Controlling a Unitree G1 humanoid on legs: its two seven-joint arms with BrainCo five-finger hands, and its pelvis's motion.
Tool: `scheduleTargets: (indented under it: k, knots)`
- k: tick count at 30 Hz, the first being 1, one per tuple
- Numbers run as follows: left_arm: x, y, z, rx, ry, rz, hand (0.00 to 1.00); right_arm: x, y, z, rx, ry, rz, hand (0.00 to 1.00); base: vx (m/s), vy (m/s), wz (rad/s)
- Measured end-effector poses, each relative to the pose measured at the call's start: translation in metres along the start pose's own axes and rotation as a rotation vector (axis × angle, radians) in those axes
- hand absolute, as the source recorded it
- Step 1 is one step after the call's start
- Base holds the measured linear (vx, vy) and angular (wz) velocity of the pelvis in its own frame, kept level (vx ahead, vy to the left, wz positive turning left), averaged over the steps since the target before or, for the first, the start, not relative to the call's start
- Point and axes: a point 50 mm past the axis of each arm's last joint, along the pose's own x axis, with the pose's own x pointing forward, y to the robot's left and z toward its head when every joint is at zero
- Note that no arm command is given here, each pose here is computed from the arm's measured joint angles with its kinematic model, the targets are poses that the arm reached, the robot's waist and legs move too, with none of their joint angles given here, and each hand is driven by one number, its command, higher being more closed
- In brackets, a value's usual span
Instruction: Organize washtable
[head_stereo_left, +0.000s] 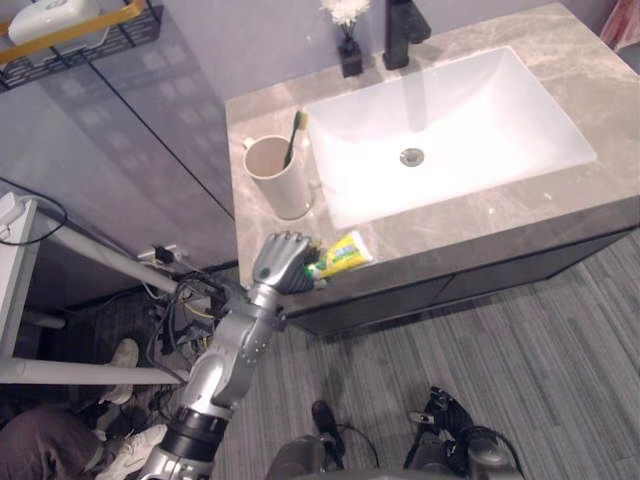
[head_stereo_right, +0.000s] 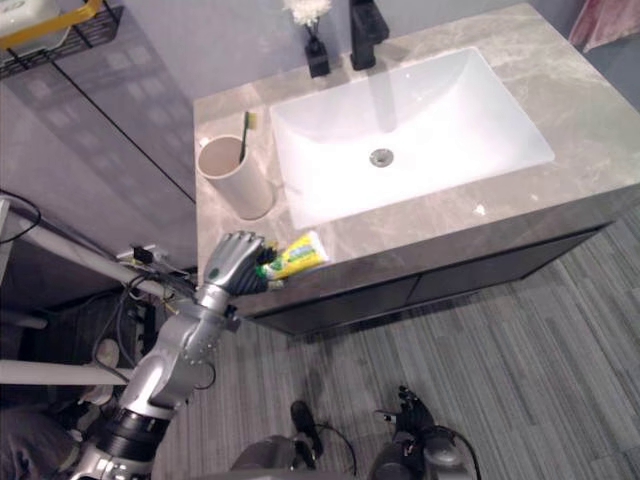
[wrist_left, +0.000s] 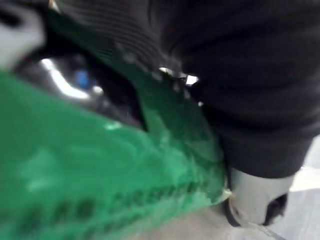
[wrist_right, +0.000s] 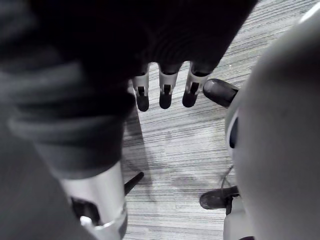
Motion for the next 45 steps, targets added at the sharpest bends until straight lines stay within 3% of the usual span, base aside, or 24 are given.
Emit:
scheduleTargets:
  k: [24, 32, 40, 45]
  knots:
    - [0.000, 0.001, 0.002, -0.012, -0.049, 0.018, 1.00, 0.001, 0.001, 0.003, 0.016, -0.018, -0.003, 0.00, 0.00, 0.000, 0.00]
    - [0.004, 0.027, 0.013, -0.196, -0.048, 0.158, 1.00, 0.000, 0.002, 0.002, 0.016, -0.010, -0.003, 0.00, -0.01, 0.011, 0.07]
    - [0.003, 0.061, 0.023, -0.572, -0.088, 0.359, 1.00, -0.003, 0.000, -0.007, 0.025, 0.013, -0.011, 0.00, -0.02, 0.003, 0.06]
    - [0.003, 0.067, 0.021, -0.656, -0.081, 0.421, 1.00, -0.005, 0.002, -0.013, 0.027, 0.027, 0.011, 0.00, -0.03, 0.000, 0.08]
